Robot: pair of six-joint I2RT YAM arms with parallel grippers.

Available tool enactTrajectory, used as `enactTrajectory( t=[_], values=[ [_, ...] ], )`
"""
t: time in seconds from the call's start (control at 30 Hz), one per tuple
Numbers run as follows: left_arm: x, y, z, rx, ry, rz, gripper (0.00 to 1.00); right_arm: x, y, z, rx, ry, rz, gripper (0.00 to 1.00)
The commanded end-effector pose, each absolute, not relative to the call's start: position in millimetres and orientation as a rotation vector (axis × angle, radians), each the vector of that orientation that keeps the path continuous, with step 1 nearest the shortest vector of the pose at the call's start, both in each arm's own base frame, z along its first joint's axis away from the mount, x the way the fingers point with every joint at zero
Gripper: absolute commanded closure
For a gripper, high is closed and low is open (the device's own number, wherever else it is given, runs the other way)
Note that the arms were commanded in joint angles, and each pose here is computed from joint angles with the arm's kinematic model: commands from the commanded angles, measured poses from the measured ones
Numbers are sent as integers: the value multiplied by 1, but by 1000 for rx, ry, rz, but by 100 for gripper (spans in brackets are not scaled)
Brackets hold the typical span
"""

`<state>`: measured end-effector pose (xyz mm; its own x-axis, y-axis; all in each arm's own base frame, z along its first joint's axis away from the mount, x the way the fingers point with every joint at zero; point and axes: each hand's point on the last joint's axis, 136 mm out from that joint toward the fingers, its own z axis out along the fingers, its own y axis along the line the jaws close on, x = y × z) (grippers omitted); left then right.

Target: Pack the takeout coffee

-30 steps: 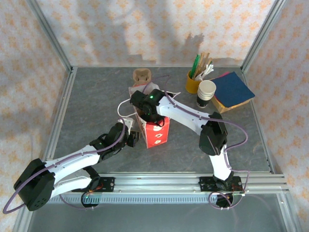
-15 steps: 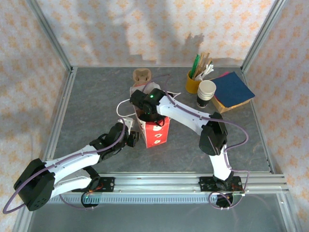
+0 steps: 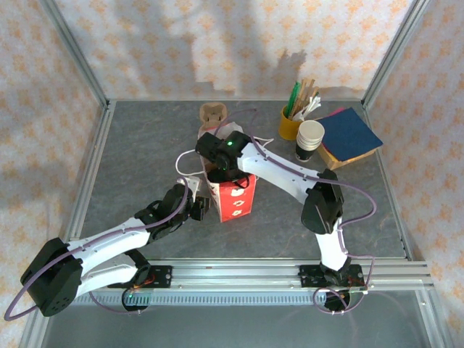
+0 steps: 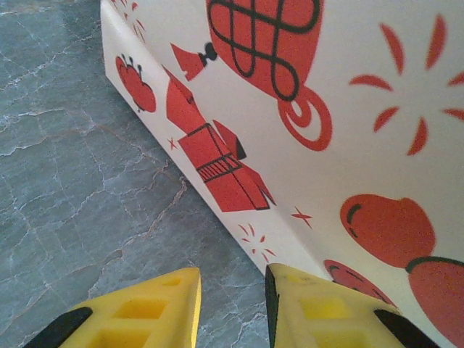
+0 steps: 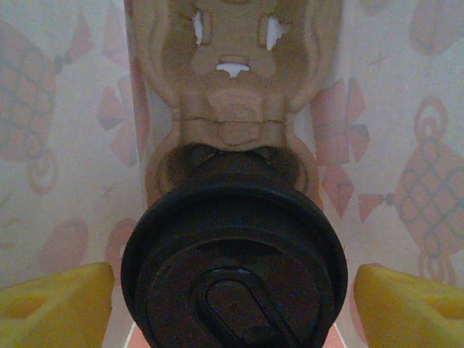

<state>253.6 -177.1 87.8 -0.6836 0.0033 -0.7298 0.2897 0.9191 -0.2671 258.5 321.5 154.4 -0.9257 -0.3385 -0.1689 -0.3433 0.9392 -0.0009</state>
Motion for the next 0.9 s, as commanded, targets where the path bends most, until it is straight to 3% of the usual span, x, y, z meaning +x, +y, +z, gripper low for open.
enactTrajectory(
  t=[0.0,0.87],
  values=[
    [256,-177,93,205,2262,-455,68,260,314,182,-483,2872,51,15],
    [257,-177,98,199,2254,-453,68,262,309,191,-468,2835,36,15]
  ],
)
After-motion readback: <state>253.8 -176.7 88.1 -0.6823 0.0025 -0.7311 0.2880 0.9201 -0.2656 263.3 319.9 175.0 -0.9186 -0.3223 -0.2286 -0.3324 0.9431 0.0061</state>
